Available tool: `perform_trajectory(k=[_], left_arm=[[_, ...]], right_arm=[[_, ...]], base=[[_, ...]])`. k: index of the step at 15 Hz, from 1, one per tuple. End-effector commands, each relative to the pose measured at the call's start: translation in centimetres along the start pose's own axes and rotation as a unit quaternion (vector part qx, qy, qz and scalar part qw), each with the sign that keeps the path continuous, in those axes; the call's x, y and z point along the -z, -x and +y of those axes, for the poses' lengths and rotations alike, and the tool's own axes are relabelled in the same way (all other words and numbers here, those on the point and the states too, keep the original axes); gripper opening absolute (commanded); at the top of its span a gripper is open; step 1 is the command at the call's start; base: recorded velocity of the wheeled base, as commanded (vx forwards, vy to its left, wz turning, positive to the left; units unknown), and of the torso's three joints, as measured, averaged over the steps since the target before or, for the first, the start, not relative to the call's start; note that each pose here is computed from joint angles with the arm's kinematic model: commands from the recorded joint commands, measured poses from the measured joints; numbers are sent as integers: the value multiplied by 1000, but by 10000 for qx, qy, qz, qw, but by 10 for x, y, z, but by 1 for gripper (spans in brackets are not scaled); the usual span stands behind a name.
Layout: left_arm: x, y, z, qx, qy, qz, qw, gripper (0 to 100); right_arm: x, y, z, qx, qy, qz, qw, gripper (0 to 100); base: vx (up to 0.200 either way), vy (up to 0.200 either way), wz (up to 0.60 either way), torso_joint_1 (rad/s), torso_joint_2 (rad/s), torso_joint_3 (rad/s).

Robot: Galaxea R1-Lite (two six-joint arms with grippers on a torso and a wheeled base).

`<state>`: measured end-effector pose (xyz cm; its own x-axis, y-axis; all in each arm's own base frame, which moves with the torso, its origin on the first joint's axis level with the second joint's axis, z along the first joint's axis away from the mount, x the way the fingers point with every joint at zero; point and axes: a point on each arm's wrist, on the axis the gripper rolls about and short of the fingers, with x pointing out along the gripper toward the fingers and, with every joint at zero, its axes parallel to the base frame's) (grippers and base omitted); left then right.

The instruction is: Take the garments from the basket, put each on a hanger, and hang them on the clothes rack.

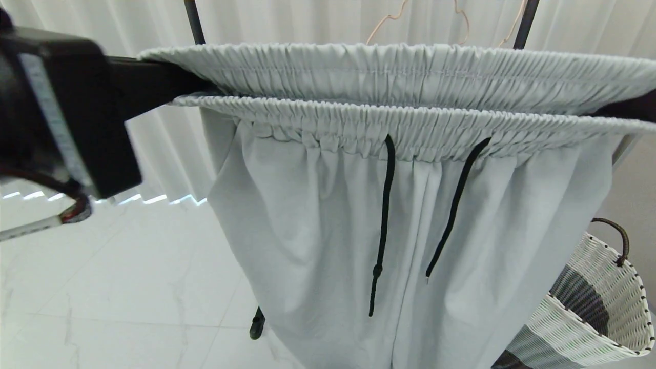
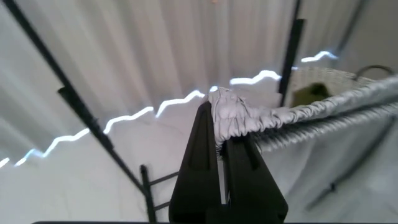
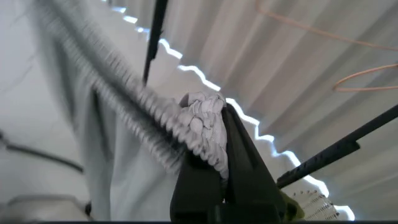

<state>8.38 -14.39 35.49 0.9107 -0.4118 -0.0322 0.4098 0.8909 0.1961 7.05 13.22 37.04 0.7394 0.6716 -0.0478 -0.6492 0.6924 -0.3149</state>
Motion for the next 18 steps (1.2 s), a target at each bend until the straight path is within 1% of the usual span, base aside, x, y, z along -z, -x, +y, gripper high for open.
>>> perform_trajectory(k=[1, 3, 4, 6, 11, 13, 14, 15, 16, 17, 18], left_arm=[[6, 38, 8, 663, 85, -254, 9974, 0], [17, 51, 5, 1084, -8, -277, 9937, 0], [20, 56, 4, 1281, -38, -301, 9913, 0], [21, 63, 0, 1638, -54, -367, 9858, 0], [22, 63, -4, 1702, -163, -351, 9847, 0], [21, 62, -4, 1661, -268, -361, 9851, 0], [20, 59, -4, 1525, -327, -348, 9872, 0], [19, 53, -3, 1289, -385, -291, 9905, 0], [15, 33, 2, 622, -541, -127, 9965, 0], [9, 19, 7, 189, -636, -61, 9978, 0], [5, 11, 9, -25, -658, -33, 9978, 0]], right_arm=[[-5, -38, 8, 190, -38, -18, 9998, 0], [-16, -58, 12, 302, -190, -378, 9986, 0], [-19, -65, 14, 337, -228, -464, 9981, 0], [-20, -70, 16, 338, -239, -493, 9979, 0], [-19, -68, 12, 422, -245, -482, 9976, 0], [-19, -60, 3, 571, -266, -495, 9968, 0], [-18, -55, -6, 783, -267, -429, 9957, 0], [-18, -51, -13, 919, -271, -402, 9946, 0], [-18, -42, -24, 1127, -271, -353, 9926, 0], [-17, -35, -29, 1204, -274, -345, 9917, 0], [-17, -31, -30, 1214, -277, -349, 9916, 0]], base=[[0, 0, 0, 0, 0, 0], [0, 0, 0, 0, 0, 0], [0, 0, 0, 0, 0, 0], [0, 0, 0, 0, 0, 0], [0, 0, 0, 0, 0, 0], [0, 0, 0, 0, 0, 0], [0, 0, 0, 0, 0, 0], [0, 0, 0, 0, 0, 0], [0, 0, 0, 0, 0, 0], [0, 0, 0, 0, 0, 0], [0, 0, 0, 0, 0, 0]])
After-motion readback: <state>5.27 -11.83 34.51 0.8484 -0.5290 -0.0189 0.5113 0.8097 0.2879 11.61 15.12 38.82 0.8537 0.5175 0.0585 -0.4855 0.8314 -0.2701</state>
